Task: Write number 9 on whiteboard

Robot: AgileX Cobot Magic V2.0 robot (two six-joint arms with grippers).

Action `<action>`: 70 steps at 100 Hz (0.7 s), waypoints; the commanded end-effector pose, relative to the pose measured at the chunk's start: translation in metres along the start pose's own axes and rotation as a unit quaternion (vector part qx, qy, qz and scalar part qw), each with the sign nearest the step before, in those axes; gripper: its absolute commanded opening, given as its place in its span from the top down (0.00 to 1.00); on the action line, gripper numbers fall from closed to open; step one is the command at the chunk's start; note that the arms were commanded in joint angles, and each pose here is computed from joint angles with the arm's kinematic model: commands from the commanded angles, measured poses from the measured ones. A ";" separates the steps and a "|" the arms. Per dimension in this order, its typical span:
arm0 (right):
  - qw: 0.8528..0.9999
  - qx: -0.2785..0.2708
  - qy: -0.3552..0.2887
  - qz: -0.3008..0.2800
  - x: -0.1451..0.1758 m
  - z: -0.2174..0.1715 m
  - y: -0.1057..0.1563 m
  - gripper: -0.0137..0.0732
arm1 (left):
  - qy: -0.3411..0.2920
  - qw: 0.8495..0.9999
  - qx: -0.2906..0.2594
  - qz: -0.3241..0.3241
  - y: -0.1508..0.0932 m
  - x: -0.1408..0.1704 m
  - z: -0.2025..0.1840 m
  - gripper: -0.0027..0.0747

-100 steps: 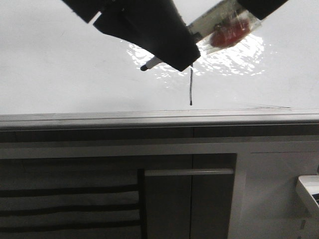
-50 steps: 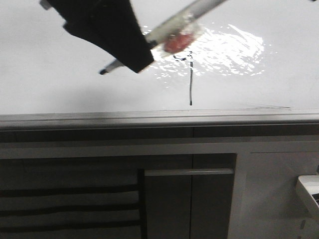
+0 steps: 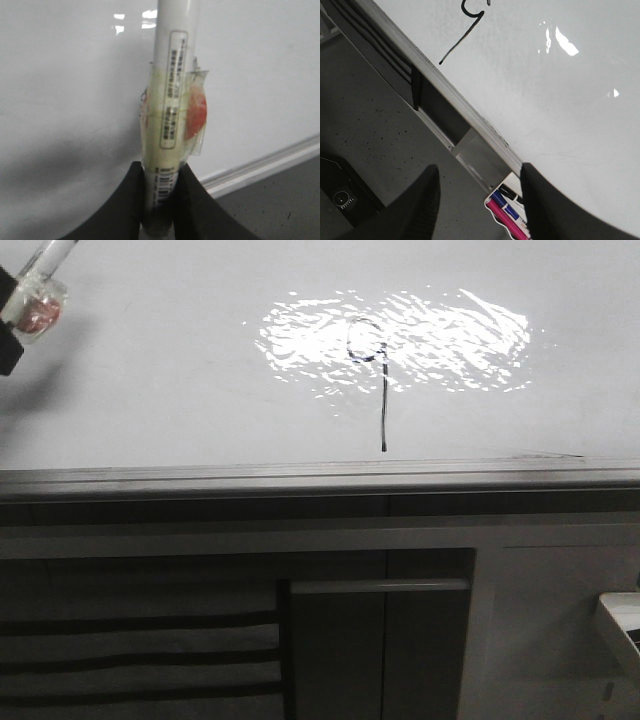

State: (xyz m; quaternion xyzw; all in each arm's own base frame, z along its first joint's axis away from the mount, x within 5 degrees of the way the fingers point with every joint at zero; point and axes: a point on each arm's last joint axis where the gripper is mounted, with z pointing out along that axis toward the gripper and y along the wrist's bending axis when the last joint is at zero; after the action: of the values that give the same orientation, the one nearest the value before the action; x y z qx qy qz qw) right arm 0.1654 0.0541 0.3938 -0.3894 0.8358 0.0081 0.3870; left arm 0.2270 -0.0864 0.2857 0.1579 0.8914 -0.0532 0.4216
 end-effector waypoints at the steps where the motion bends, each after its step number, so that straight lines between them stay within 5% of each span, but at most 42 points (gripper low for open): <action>1: 0.999 0.017 -0.036 0.005 -0.009 -0.011 -0.003 0.47 | -0.076 0.996 -0.004 -0.045 0.011 -0.009 0.003 0.99; 54: 0.999 0.012 -0.038 0.008 -0.009 -0.011 -0.002 0.47 | -0.088 0.993 -0.019 -0.079 0.027 -0.007 0.031 0.98; 70: 0.999 0.016 -0.044 0.009 -0.010 -0.011 -0.003 0.47 | -0.088 0.993 -0.020 -0.078 0.027 -0.007 0.031 0.74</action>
State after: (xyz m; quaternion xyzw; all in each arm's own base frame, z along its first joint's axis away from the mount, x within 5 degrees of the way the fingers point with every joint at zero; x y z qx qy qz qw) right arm 0.1643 0.0550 0.3931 -0.3880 0.8384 0.0165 0.3824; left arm 0.2564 -0.0677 0.2528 0.0842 0.8933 -0.0618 0.4371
